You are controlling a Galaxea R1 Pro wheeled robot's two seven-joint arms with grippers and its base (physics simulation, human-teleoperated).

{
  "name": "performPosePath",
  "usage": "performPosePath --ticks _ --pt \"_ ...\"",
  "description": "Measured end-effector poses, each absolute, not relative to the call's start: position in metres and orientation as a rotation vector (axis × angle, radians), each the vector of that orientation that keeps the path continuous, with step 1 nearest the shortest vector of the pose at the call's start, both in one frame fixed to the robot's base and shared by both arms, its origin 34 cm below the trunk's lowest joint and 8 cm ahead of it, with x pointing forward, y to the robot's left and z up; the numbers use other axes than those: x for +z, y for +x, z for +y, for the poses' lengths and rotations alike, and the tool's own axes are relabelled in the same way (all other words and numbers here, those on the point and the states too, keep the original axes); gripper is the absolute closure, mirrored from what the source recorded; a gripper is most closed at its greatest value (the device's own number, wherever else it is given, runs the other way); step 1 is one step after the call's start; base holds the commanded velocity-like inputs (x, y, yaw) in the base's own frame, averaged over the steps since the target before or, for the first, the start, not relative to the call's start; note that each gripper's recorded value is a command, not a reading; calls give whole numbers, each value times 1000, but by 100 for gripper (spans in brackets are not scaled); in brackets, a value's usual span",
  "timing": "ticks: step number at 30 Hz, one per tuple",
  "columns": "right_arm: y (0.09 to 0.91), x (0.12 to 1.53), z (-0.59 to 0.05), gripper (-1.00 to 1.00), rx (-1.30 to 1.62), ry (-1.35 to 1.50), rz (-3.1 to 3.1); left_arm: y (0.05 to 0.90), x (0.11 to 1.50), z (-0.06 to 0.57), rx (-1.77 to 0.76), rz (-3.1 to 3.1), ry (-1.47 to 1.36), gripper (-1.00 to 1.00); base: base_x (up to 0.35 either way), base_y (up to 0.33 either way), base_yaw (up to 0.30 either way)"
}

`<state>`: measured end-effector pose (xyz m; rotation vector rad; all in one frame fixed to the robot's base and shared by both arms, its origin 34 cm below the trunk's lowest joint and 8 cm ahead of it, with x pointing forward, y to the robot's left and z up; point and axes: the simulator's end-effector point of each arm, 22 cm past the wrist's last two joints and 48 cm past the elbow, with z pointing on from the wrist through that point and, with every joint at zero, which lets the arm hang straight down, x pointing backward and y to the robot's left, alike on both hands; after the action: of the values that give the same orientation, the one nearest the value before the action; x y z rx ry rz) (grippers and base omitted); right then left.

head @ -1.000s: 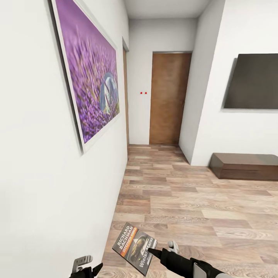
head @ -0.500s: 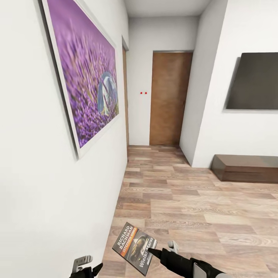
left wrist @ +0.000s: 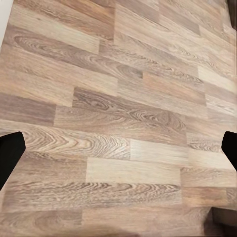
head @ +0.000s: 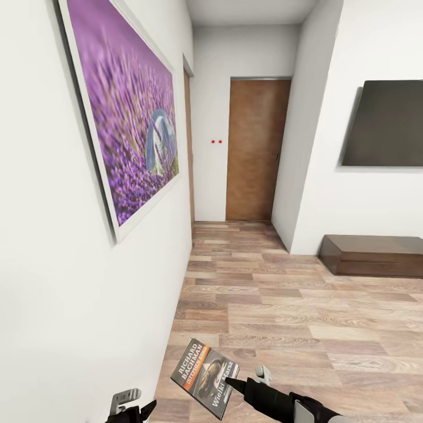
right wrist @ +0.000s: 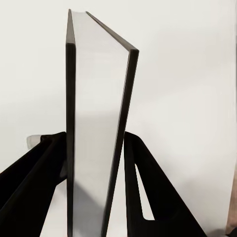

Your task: In the bedroom, move the book from the bed onto either nightstand, and place the two sandals side by side next to the bed.

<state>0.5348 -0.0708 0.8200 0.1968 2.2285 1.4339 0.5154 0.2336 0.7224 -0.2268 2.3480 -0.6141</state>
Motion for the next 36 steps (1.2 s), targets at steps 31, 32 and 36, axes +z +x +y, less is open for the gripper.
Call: performPosePath --ticks 31,32,36 --pt "535 820 -71 100 1434 196 2229 515 723 234 -614 2347 -227 -100 92 0 -24" --pt "535 820 -71 100 1434 197 2228 515 723 234 -614 2347 -227 -100 133 0 0" --pt "535 820 -71 100 1434 197 2228 515 723 234 -614 2347 -227 -100 56 0 0"
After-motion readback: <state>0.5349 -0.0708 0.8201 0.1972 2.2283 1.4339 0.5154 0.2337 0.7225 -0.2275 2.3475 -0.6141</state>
